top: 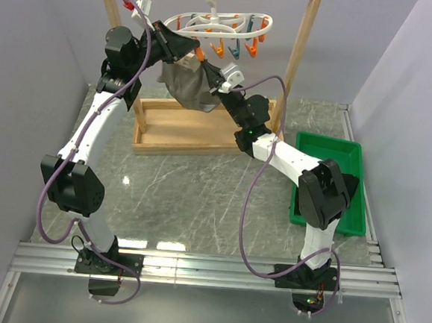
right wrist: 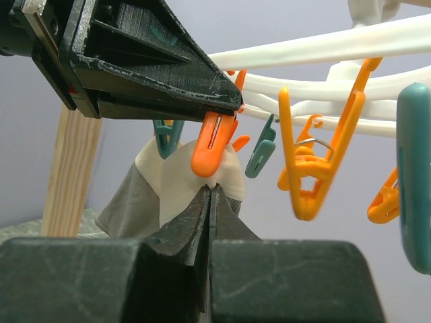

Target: Clip the underwear to the hanger

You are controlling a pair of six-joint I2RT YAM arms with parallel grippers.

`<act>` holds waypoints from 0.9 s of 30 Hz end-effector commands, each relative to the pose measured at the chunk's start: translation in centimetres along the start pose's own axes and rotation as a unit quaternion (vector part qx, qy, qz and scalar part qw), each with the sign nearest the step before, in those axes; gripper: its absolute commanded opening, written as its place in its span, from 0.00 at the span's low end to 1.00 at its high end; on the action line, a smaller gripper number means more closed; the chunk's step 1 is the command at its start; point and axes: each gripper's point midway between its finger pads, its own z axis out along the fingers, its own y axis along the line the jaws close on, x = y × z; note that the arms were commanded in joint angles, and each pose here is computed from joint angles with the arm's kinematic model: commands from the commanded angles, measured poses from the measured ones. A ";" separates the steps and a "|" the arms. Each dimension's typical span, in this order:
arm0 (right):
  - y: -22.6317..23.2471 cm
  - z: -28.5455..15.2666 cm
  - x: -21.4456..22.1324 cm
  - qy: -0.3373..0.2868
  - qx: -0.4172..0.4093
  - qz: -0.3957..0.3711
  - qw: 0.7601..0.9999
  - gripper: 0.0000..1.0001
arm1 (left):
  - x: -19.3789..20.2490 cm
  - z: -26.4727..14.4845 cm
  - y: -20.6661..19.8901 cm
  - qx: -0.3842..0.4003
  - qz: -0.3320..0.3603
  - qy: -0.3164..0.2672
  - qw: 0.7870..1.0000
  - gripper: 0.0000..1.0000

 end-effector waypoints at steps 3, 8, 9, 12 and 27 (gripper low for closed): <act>-1.0 1.3 -3.1 -0.041 0.018 0.000 0.999 0.00 | 1.6 -0.3 0.2 0.004 -0.024 0.033 0.999 0.11; -1.1 1.6 -3.3 -0.043 0.018 0.003 0.999 0.00 | 1.4 -0.2 0.2 0.004 -0.024 0.032 0.999 0.21; -1.1 1.6 -3.3 -0.043 0.019 0.004 0.999 0.00 | 1.4 -0.1 0.2 0.004 -0.023 0.031 0.999 0.22; -1.1 1.8 -3.6 -0.047 0.018 0.005 0.999 0.00 | 1.2 -0.2 0.2 0.002 -0.022 0.028 0.999 0.25; -0.9 1.9 -3.6 -0.047 0.012 0.012 0.999 0.00 | 0.3 -0.1 0.1 0.005 -0.020 0.016 1.000 0.39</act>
